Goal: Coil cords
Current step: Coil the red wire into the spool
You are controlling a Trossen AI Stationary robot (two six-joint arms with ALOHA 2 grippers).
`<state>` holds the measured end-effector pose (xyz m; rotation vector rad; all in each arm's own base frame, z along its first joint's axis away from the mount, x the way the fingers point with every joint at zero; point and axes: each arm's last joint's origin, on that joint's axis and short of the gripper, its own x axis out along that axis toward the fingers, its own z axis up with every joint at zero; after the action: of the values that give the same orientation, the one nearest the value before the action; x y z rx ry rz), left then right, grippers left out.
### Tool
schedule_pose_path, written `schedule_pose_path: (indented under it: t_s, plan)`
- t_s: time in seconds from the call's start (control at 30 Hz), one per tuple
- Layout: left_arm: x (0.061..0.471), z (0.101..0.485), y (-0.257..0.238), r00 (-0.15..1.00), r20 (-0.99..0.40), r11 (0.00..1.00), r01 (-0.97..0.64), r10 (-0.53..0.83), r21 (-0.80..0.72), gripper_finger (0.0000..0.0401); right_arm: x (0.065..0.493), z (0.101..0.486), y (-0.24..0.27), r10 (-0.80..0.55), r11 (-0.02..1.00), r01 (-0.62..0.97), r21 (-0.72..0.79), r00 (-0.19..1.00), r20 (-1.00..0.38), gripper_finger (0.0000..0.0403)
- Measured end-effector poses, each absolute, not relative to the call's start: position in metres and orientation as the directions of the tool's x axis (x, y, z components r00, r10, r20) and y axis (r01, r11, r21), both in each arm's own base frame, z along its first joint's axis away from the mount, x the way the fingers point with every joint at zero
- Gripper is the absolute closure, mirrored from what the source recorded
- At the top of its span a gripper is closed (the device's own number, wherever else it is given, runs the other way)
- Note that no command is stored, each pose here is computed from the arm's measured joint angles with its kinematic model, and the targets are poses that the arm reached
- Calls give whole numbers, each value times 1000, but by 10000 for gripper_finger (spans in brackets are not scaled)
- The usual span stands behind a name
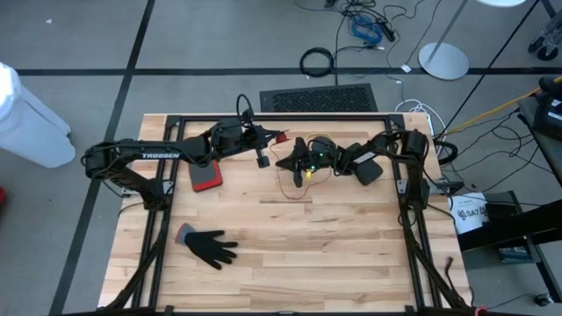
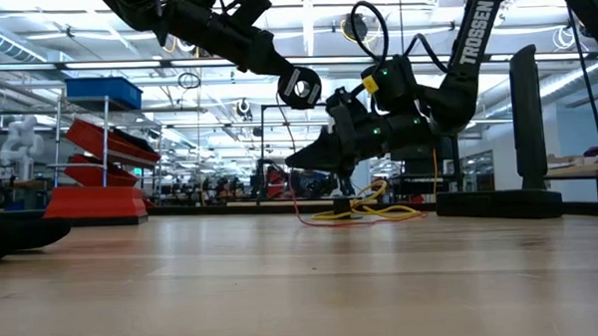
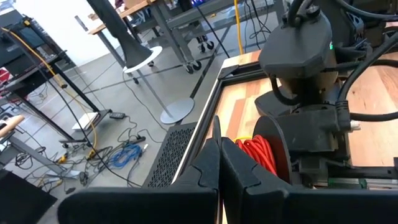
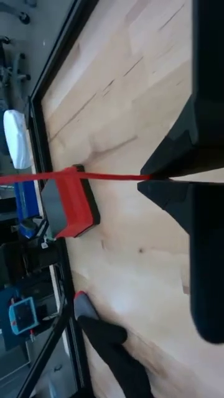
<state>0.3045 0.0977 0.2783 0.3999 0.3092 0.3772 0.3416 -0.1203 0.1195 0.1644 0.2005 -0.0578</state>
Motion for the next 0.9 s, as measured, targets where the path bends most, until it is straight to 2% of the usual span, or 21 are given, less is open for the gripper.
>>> schedule_pose_path:
  t_s: [0.33, 0.6, 0.9]
  plan:
    - [306, 276, 92, 888, -236, 862, -268, 394, 430, 401, 332, 118, -145, -163, 960, 208, 190, 961, -225, 402]
    - [303, 267, 91, 859, -335, 872, -223, 387, 435, 401, 324, 120, -161, -208, 941, 255, 221, 954, -216, 403]
    - [298, 257, 93, 766, -426, 825, -229, 480, 517, 401, 313, 119, -168, -239, 924, 293, 244, 944, -228, 403]
